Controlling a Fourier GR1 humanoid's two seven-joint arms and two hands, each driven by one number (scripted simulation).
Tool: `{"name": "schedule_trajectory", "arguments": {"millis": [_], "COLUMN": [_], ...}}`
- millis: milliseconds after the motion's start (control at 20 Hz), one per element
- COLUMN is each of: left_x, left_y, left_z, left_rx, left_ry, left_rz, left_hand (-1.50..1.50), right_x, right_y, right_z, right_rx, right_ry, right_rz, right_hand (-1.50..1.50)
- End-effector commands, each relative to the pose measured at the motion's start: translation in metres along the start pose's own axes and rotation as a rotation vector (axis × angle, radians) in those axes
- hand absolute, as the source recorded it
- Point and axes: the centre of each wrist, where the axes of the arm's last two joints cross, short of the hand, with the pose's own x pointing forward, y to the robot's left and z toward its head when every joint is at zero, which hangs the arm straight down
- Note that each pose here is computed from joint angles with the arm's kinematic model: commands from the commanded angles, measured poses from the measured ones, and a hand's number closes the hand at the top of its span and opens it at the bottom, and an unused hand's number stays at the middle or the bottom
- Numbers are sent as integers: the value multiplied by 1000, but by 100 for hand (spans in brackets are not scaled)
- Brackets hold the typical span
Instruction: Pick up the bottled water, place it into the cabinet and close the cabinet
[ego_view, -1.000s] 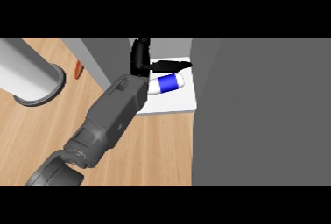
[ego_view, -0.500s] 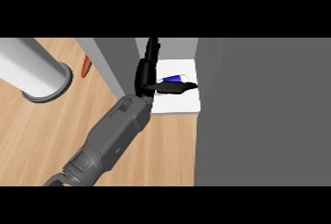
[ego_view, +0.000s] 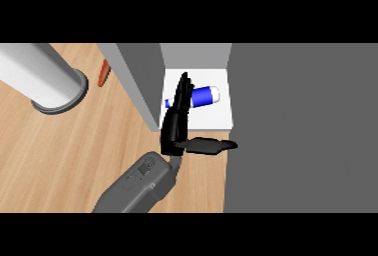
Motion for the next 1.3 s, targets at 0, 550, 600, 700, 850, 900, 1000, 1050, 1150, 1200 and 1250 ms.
{"name": "schedule_trajectory", "arguments": {"millis": [0,550,600,700,850,900,1000,1050,1150,1200,1250], "left_x": [-4,38,41,44,57,58,61,73,76,82,80], "left_y": [8,52,56,66,99,102,106,123,138,151,142], "left_z": [45,115,119,142,128,124,139,144,138,141,145], "left_rx": [-3,-122,-116,-137,-108,-102,-113,-125,-109,-92,-107], "left_ry": [3,39,42,49,42,36,47,45,44,16,23], "left_rz": [40,85,78,53,40,23,14,-9,-13,-16,1], "left_hand": [-150,150,150,150,150,150,150,150,150,150,150], "right_x": [22,32,26,30,25,31,29,25,31,28,39], "right_y": [15,29,27,20,43,37,39,40,55,50,65], "right_z": [-4,-13,-13,-14,-12,-10,-22,-21,-20,-16,-22], "right_rx": [28,220,232,231,273,330,431,446,485,496,525], "right_ry": [-20,67,80,64,73,117,127,146,129,118,83], "right_rz": [74,92,64,86,75,91,105,72,78,63,67], "right_hand": [-150,150,150,150,150,150,150,150,150,150,150]}}
